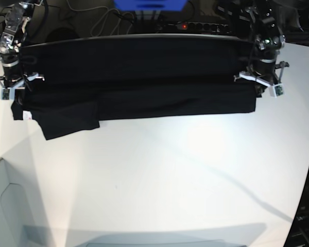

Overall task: Fold the T-shirt properly
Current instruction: 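Lift the hem and fold it over toward the shoulder edge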

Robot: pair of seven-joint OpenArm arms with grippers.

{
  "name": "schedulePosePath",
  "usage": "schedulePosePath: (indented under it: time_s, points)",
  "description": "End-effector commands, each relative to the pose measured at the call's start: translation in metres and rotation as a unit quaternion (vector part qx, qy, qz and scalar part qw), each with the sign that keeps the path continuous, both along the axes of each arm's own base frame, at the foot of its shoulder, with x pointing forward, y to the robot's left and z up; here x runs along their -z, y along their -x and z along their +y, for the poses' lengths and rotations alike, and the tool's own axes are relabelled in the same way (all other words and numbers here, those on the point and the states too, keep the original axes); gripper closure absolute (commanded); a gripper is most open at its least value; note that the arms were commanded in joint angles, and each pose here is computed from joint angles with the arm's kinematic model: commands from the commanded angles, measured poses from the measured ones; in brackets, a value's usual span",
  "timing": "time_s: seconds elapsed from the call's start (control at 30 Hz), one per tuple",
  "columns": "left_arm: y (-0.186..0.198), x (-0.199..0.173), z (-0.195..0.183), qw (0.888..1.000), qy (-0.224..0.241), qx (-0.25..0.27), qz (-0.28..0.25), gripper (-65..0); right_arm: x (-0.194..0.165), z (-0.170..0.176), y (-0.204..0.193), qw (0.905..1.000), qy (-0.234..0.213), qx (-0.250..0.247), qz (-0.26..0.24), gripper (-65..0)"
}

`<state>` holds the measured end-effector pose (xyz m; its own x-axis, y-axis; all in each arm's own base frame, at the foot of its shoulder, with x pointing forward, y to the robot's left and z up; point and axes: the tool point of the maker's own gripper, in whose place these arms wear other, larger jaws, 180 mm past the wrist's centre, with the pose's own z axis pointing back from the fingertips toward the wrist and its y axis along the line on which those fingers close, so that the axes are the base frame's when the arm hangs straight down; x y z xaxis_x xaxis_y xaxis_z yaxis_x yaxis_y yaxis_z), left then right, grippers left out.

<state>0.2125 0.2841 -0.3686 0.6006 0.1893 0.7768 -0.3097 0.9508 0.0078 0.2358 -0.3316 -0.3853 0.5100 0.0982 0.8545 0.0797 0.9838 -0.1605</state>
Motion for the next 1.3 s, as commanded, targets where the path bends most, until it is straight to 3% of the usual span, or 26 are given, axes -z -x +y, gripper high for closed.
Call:
schedulePosePath:
  time_s: [0.0, 0.33, 0.57, 0.77, 0.9, 1.0, 1.13, 1.27]
  points:
    - [0.000, -0.003, 0.004, 1.000, -0.008, -0.001, -0.007, 0.0, -0.015, -0.008, -0.006, 0.9997, 0.014, -0.001, -0.022, 0.0]
    - [0.016, 0.032, 0.007, 0.999, 0.014, -0.015, 0.037, 0.0, -0.009, -0.007, -0.004, 0.9998, 0.010, 0.001, -0.015, 0.0]
    - [0.018, 0.037, 0.007, 0.999, 0.017, -0.017, 0.043, 0.0, 0.003, -0.011, 0.003, 1.0000, 0.003, 0.009, 0.002, 0.0]
    - [0.017, 0.036, 0.008, 0.999, 0.017, -0.016, 0.043, 0.0, 0.010, -0.012, 0.009, 0.9995, 0.004, 0.012, 0.030, -18.5]
    - [0.018, 0.036, 0.008, 0.999, 0.016, -0.016, 0.043, 0.0, -0.023, -0.024, 0.012, 0.9993, 0.030, 0.022, -0.004, -28.6]
    - [0.019, 0.037, 0.007, 0.999, 0.017, -0.016, 0.044, 0.0, -0.053, -0.020, 0.005, 0.9976, 0.042, 0.029, -0.047, -29.8]
    - [0.019, 0.037, 0.007, 0.999, 0.017, -0.016, 0.044, 0.0, -0.076, 0.002, -0.018, 0.9957, 0.042, -0.013, -0.082, -30.1]
    - [0.019, 0.037, 0.007, 0.999, 0.017, -0.016, 0.044, 0.0, -0.069, 0.026, -0.051, 0.9960, 0.016, -0.049, -0.072, -30.1]
